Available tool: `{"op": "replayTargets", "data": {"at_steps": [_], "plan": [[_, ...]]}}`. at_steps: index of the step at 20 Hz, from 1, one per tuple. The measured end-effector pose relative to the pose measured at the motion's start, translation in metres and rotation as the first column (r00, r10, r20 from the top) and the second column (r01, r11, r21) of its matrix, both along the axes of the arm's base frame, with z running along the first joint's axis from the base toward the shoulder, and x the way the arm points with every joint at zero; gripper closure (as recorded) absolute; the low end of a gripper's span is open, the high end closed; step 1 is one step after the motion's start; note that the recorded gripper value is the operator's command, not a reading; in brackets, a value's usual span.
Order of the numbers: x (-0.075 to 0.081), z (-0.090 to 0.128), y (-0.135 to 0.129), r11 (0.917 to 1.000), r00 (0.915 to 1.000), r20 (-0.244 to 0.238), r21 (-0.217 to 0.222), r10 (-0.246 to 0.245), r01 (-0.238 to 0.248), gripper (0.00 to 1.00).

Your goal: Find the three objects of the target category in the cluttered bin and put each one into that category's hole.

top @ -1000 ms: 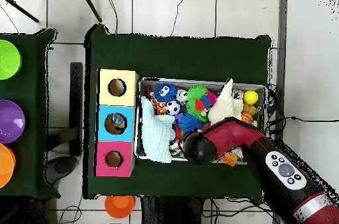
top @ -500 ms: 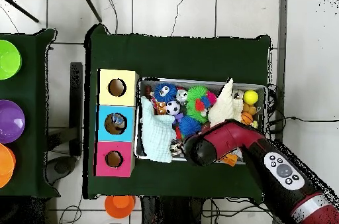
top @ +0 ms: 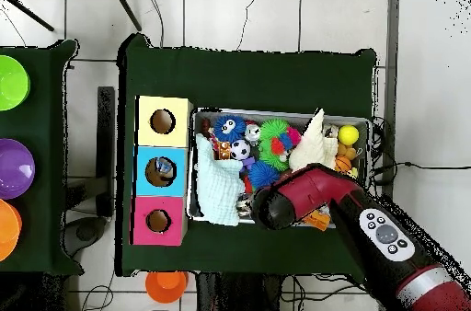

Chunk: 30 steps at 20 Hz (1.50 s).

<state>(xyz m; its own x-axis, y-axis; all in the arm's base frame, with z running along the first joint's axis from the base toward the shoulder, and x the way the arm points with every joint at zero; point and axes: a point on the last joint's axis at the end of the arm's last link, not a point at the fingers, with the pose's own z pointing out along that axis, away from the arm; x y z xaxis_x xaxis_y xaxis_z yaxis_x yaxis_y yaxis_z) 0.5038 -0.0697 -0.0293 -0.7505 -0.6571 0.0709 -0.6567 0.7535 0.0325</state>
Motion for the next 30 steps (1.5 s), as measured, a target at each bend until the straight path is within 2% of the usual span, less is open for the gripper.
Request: {"op": "replayTargets", "data": {"at_steps": [15,21,28,29,30], "plan": [[0.0003,-0.0049,-0.0003,0.9970,0.9995,-0.016,-0.071,0.029,-0.030,0.00],[-0.0011,-0.0081,-0.0007,0.9897,0.9971,-0.022,-0.122,0.073,-0.075,0.00],[-0.0003,-0.0091,-0.0022,0.9848,0.9963,-0.035,-0.152,0.079,-0.083,0.00],[0.0007,-0.0093,-0.0044,0.9831,0.9963,-0.036,-0.163,0.078,-0.083,1.00],[0.0010,-0.0093,-0.0046,0.9830,0.9963,-0.036,-0.164,0.077,-0.082,1.00]]}}
